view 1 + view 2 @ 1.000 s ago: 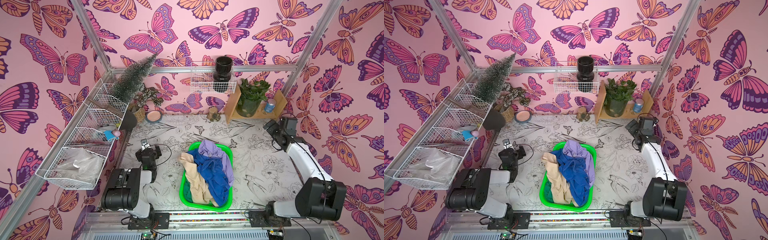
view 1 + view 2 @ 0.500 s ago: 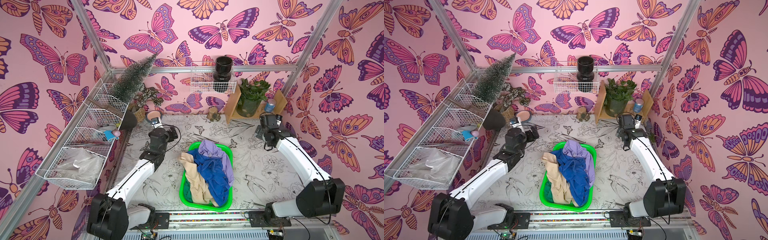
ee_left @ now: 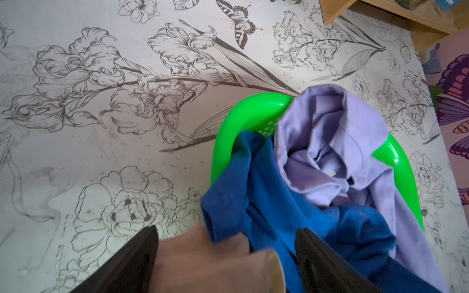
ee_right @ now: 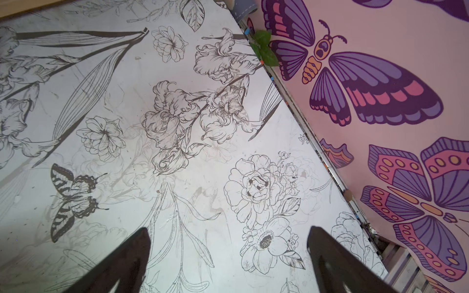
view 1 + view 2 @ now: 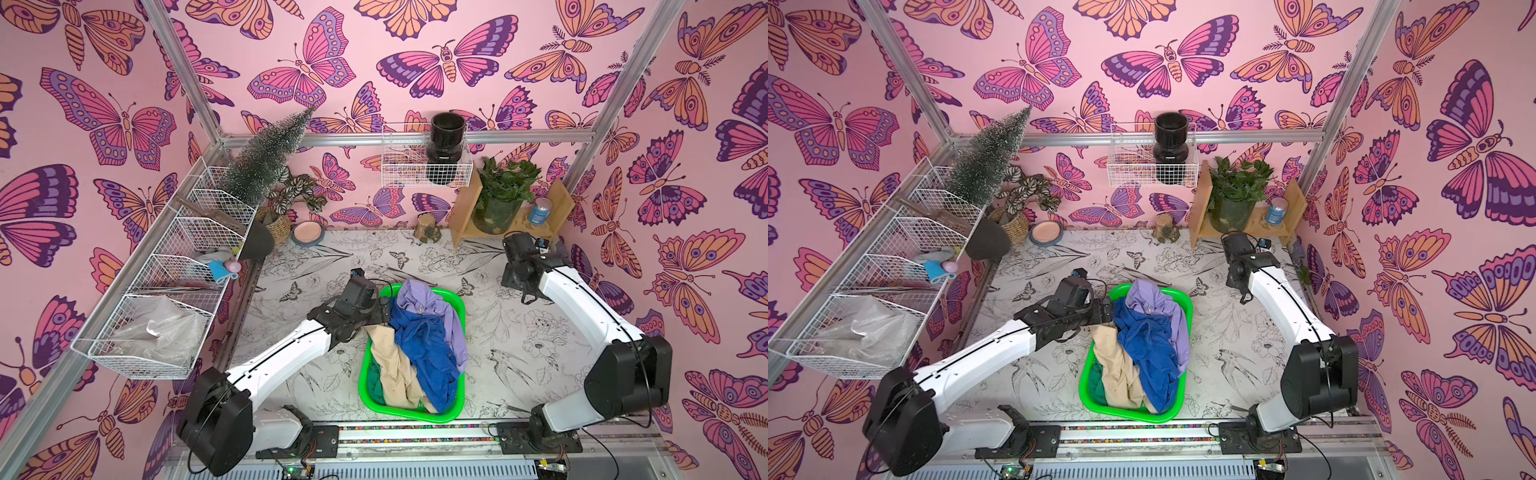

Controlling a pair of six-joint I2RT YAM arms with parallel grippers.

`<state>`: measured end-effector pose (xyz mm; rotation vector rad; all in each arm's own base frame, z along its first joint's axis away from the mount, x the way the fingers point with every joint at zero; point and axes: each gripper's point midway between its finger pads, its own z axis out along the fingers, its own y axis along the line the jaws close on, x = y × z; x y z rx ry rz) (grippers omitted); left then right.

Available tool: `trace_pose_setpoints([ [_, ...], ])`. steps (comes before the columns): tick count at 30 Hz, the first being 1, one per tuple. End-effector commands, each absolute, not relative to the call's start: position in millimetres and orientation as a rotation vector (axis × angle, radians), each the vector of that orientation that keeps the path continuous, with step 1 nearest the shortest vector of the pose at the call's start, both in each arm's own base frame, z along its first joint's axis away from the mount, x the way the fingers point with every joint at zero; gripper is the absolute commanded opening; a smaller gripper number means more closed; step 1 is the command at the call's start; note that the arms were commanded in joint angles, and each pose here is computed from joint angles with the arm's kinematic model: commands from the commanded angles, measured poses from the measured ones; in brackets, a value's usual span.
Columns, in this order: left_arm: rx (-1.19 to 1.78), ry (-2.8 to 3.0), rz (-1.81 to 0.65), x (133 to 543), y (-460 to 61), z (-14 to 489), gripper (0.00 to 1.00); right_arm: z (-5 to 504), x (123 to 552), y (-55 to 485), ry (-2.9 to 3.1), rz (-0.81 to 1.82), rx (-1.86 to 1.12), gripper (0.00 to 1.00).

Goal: Fold and stack t-shirts
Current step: Pick up the T-shirt from the bin.

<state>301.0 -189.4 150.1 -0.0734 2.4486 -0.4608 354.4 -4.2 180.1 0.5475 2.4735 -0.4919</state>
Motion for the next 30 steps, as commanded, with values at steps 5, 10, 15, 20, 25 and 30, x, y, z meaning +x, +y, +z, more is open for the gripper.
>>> trace_pose_setpoints([
  [5,-0.071,2.656,-0.458,272.6,-191.0,130.6,0.00,178.4,354.8,-2.8,2.494,-0.514,0.555,0.98],
  [10,0.051,2.548,-0.450,304.7,-212.1,170.5,0.00,179.3,356.2,-3.8,2.485,-0.517,0.556,0.97],
  [15,0.243,2.181,-0.555,356.4,-259.2,330.0,0.00,172.0,355.8,1.5,2.506,-0.475,0.559,0.93],
  [20,0.381,1.765,-0.578,368.2,-296.0,501.6,0.00,167.2,359.2,8.7,2.517,-0.416,0.552,0.89],
  [25,0.402,1.443,-0.624,344.5,-304.0,612.6,0.00,170.9,361.8,17.5,2.512,-0.332,0.532,0.84],
  [30,0.400,1.190,-0.614,317.3,-291.7,677.2,0.00,173.8,361.8,14.8,2.499,-0.351,0.529,0.83],
])
